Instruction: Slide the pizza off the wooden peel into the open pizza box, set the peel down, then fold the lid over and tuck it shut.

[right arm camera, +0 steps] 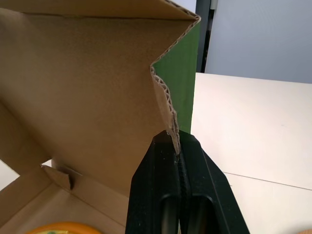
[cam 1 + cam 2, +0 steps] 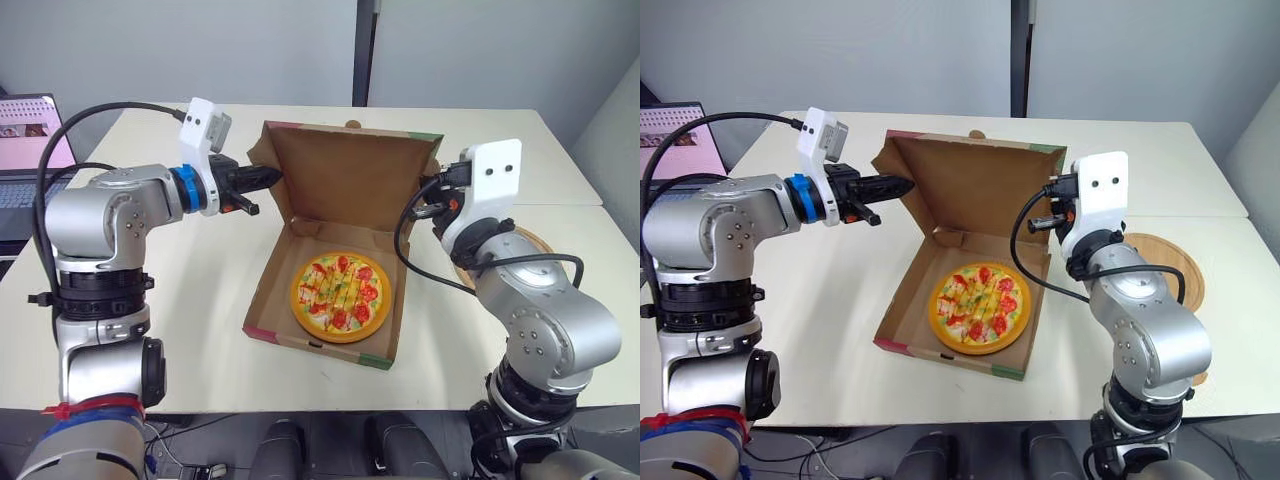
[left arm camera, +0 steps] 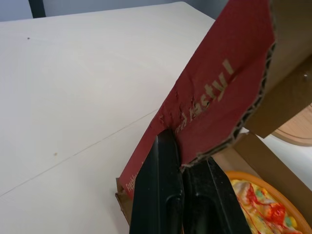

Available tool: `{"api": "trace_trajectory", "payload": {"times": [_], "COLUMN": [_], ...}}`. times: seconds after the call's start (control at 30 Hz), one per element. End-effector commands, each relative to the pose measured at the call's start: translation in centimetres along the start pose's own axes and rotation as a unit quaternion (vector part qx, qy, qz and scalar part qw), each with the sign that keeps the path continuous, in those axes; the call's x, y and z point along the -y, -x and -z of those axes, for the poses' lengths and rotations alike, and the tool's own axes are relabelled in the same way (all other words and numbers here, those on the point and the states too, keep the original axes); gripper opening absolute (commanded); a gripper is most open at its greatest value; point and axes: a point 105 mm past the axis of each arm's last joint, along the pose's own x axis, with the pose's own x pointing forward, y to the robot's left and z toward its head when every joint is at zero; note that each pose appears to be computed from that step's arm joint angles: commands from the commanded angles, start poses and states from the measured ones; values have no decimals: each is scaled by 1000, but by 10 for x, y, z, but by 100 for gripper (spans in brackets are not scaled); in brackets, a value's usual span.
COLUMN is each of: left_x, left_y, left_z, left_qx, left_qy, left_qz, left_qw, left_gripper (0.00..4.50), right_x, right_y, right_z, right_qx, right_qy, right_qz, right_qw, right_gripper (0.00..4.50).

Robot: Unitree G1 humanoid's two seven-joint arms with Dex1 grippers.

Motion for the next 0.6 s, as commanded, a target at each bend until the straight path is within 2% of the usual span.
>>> {"api": "trace_trajectory", "payload": {"times": [0.03, 0.37, 0.6], "left_x": [30, 33, 27], "left_y": [2, 13, 20], "left_z": [-16, -1, 6], "left_qx": [14, 1, 9], "left_qy": [-35, -28, -12], "left_qz": [68, 53, -3], "left_qw": [997, 998, 1000], "left_gripper": [0, 0, 0], "right_x": [-31, -42, -46], "right_y": [10, 23, 30], "right_z": [-15, -3, 5], "right_qx": [25, -6, -16], "right_qy": [-1, -16, -23], "right_qz": [-84, -105, -101], "right_qw": [996, 994, 994], "right_gripper": [1, 1, 1]}}
